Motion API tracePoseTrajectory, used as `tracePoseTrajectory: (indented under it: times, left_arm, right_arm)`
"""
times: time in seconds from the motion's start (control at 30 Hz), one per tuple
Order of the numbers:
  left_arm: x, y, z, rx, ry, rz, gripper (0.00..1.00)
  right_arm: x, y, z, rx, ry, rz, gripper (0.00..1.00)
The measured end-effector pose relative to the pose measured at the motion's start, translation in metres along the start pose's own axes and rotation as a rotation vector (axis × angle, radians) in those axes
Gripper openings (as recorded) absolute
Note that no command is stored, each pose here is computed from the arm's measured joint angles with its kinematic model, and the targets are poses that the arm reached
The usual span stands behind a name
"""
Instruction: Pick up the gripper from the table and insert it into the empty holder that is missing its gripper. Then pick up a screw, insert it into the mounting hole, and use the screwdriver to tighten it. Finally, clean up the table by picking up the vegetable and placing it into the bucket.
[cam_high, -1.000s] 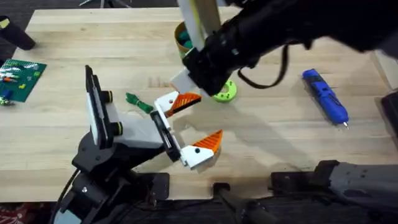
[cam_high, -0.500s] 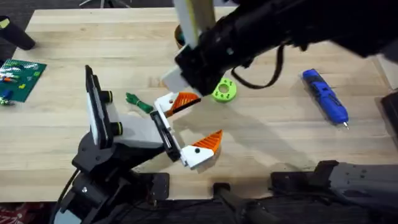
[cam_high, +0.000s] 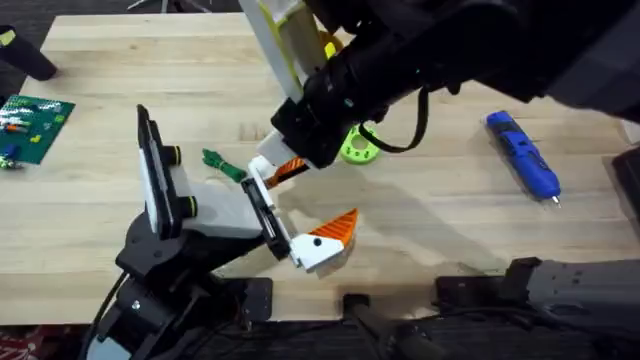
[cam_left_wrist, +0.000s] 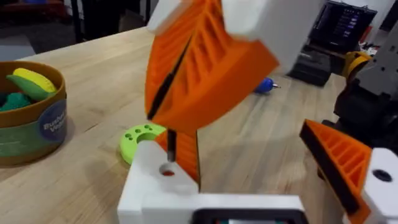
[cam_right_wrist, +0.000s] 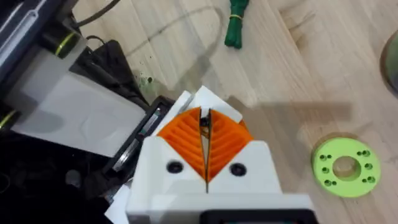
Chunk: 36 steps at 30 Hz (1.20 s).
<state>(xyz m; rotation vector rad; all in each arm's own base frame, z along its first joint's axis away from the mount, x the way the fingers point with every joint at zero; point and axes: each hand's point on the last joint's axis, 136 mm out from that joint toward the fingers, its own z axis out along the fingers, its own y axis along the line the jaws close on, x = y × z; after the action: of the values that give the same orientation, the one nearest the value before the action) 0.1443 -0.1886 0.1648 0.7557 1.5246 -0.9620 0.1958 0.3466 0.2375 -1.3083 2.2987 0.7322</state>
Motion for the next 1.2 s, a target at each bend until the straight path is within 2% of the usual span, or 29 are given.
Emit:
tracePoseTrajectory:
  times: [0.57,1.2]
  left_arm:
    - [0.000,0.000,0.000,0.000,0.000,0.000,0.988]
    - [0.000,0.000,0.000,0.001,0.000,-0.001,0.986]
  right_arm:
    - [0.009,-0.003,0.018,-0.004,0.061,0.008,0.008]
    - [0.016,-0.002,0.018,-0.006,0.089,0.012,0.007]
